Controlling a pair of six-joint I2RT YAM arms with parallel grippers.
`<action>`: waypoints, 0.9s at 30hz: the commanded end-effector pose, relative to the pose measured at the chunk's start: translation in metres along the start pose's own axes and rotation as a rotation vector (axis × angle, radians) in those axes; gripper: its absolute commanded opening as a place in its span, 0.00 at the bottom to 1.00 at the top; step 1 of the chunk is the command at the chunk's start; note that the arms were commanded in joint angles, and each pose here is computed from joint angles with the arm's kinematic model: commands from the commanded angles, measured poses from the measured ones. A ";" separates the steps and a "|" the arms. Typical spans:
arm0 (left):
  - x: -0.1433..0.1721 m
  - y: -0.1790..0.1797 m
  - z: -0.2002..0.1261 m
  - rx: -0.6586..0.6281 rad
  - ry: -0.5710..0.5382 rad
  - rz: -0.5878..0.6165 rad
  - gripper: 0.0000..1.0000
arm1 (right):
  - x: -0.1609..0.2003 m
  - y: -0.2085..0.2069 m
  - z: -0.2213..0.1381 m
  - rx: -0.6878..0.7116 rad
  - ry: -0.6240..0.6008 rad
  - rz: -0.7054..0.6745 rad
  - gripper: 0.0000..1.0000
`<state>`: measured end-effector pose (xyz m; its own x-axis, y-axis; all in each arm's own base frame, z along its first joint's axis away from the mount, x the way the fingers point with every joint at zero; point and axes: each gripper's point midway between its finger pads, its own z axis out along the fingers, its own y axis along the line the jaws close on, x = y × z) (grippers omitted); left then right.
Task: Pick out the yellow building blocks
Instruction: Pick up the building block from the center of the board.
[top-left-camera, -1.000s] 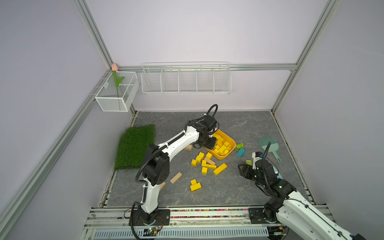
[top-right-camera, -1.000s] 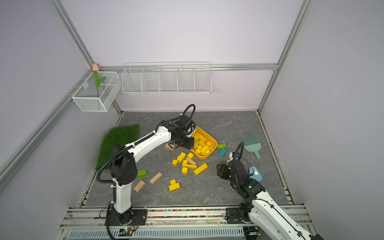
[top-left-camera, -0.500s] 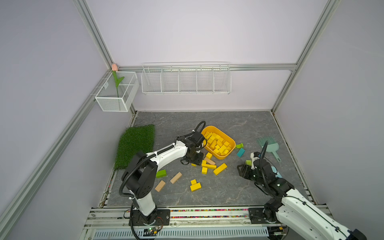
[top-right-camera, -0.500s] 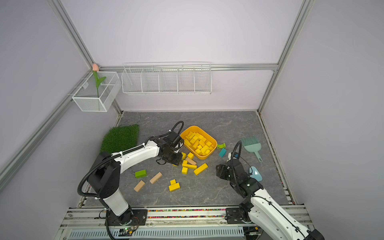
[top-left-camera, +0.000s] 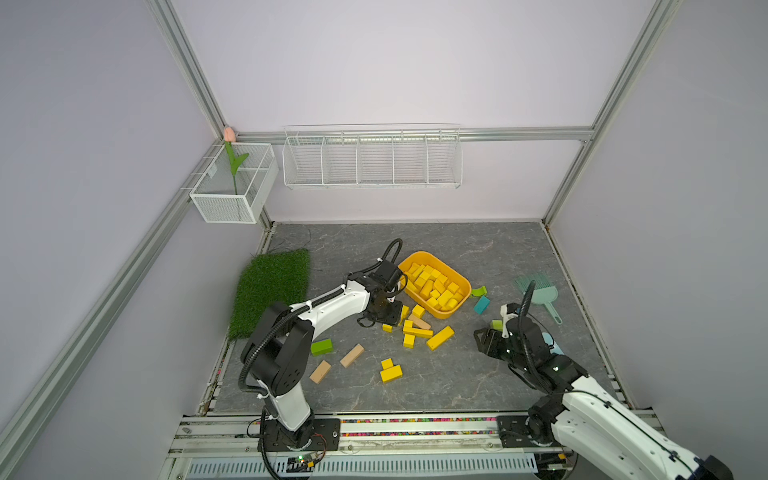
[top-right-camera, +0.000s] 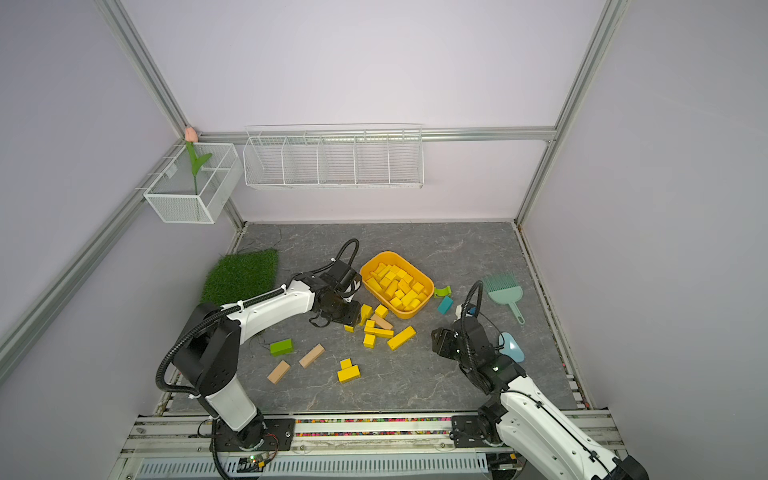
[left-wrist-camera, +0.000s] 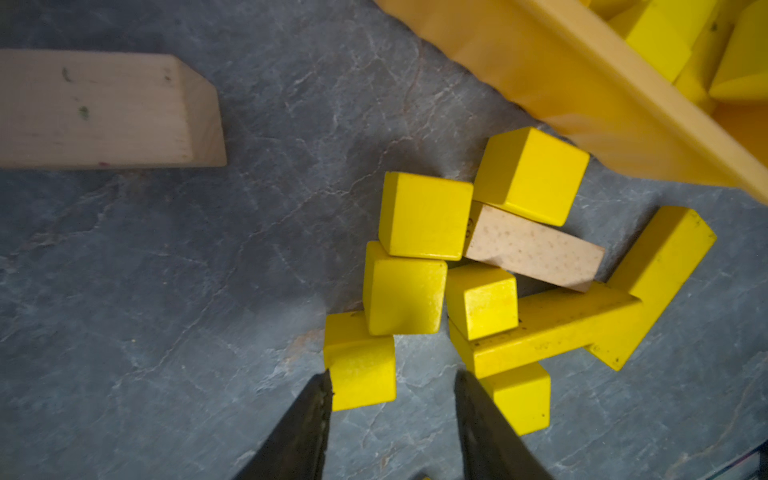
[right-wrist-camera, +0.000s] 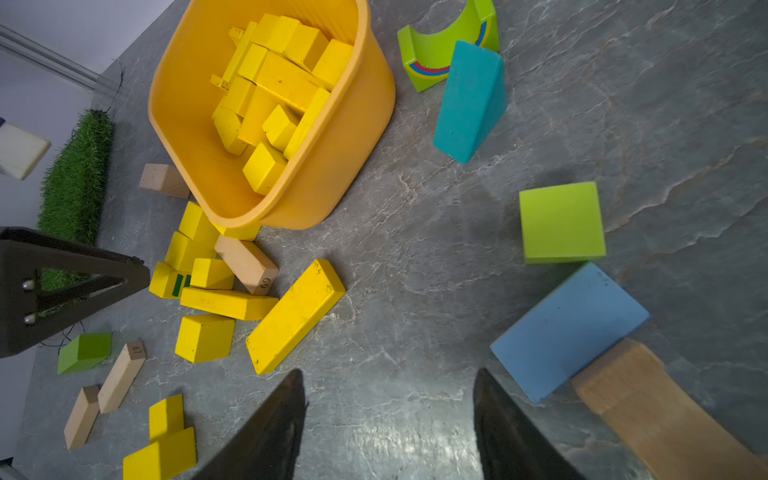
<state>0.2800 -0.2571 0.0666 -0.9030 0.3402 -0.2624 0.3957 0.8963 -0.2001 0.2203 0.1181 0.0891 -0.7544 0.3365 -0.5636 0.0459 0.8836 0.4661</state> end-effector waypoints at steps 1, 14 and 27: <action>-0.001 0.005 0.004 -0.022 0.003 -0.022 0.50 | -0.011 0.009 -0.002 -0.030 -0.029 0.006 0.65; 0.001 0.011 0.020 -0.038 0.067 -0.041 0.49 | -0.010 0.010 -0.002 -0.032 -0.026 0.005 0.65; 0.003 0.010 0.024 -0.035 0.086 -0.042 0.38 | -0.010 0.011 -0.002 -0.036 -0.025 0.003 0.65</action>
<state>0.2808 -0.2511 0.0388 -0.9269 0.3316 -0.1758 0.3607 0.9164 -0.1736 0.2211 0.1196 0.0887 -0.7576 0.3350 -0.5603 0.0440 0.8825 0.4682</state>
